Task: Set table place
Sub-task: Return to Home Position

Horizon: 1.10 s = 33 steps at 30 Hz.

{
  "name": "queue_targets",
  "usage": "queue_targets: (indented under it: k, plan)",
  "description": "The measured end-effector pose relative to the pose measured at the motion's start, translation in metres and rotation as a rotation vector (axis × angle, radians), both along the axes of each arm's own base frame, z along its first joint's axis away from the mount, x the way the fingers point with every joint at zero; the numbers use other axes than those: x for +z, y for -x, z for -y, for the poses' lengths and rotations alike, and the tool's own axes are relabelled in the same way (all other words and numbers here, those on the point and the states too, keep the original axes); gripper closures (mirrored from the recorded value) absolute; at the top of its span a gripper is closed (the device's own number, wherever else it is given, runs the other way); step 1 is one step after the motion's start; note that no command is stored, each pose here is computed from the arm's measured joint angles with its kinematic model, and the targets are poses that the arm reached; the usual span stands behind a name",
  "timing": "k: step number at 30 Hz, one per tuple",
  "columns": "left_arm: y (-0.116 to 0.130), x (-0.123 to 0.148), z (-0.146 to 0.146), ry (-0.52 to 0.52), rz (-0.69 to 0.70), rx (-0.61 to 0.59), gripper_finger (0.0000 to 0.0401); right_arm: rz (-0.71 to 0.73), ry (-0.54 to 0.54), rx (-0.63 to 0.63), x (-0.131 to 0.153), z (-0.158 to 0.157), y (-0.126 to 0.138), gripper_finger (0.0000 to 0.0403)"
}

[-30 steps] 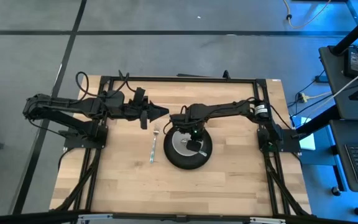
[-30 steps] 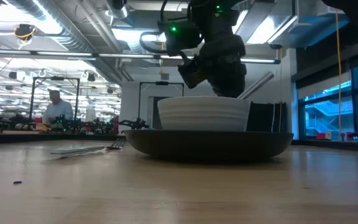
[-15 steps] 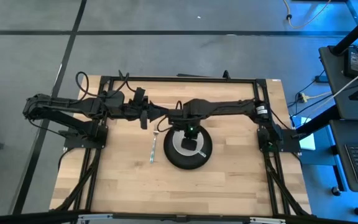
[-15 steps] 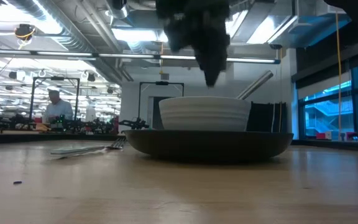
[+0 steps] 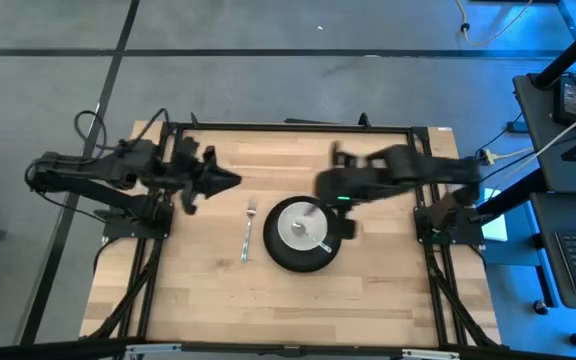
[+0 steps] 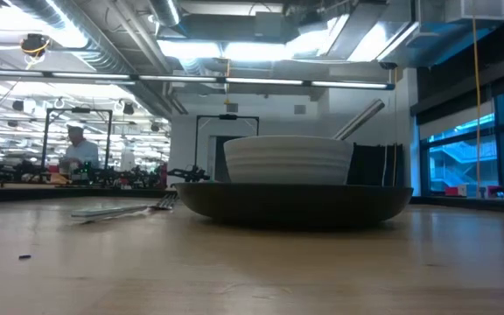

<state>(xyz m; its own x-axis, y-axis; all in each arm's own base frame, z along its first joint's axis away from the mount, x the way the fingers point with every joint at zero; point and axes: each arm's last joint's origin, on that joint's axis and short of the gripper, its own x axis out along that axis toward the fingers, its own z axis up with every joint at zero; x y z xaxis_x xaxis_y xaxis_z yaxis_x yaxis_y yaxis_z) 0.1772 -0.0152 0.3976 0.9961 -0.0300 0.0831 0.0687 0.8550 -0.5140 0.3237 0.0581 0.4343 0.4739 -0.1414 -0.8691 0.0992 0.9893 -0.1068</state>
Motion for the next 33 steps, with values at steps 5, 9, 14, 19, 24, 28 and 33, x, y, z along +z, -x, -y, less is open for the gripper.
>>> queue_targets:
  k: [5, 9, 14, 19, 24, 28, 33]
  plan:
    - [0.025, 0.003, 0.006, -0.163, -0.002, 0.002, 0.0358, 0.178, 0.101, -0.03, 0.035, -0.013, 0.054, 0.0392]
    - [0.043, 0.005, 0.003, -0.207, -0.012, 0.073, 0.0358, 0.274, 0.07, 0.001, 0.045, -0.016, 0.089, 0.0395]
    - [0.068, -0.004, -0.003, -0.241, -0.111, 0.131, 0.0358, 0.371, 0.047, 0.063, 0.034, -0.013, 0.122, 0.0399]
    - [0.087, -0.006, -0.006, -0.303, -0.113, 0.121, 0.0358, 0.533, -0.025, 0.04, 0.003, -0.005, 0.148, 0.0393]
    - [0.091, -0.022, -0.005, -0.389, -0.017, 0.066, 0.0358, 0.697, -0.092, 0.023, -0.045, 0.001, 0.163, 0.0392]
    - [0.089, -0.055, -0.004, -0.39, 0.063, 0.086, 0.0358, 0.841, -0.148, 0.011, -0.088, 0.005, 0.171, 0.0392]
    - [0.085, -0.101, -0.004, -0.288, 0.182, 0.104, 0.0358, 0.948, -0.207, -0.012, -0.134, 0.01, 0.183, 0.0392]
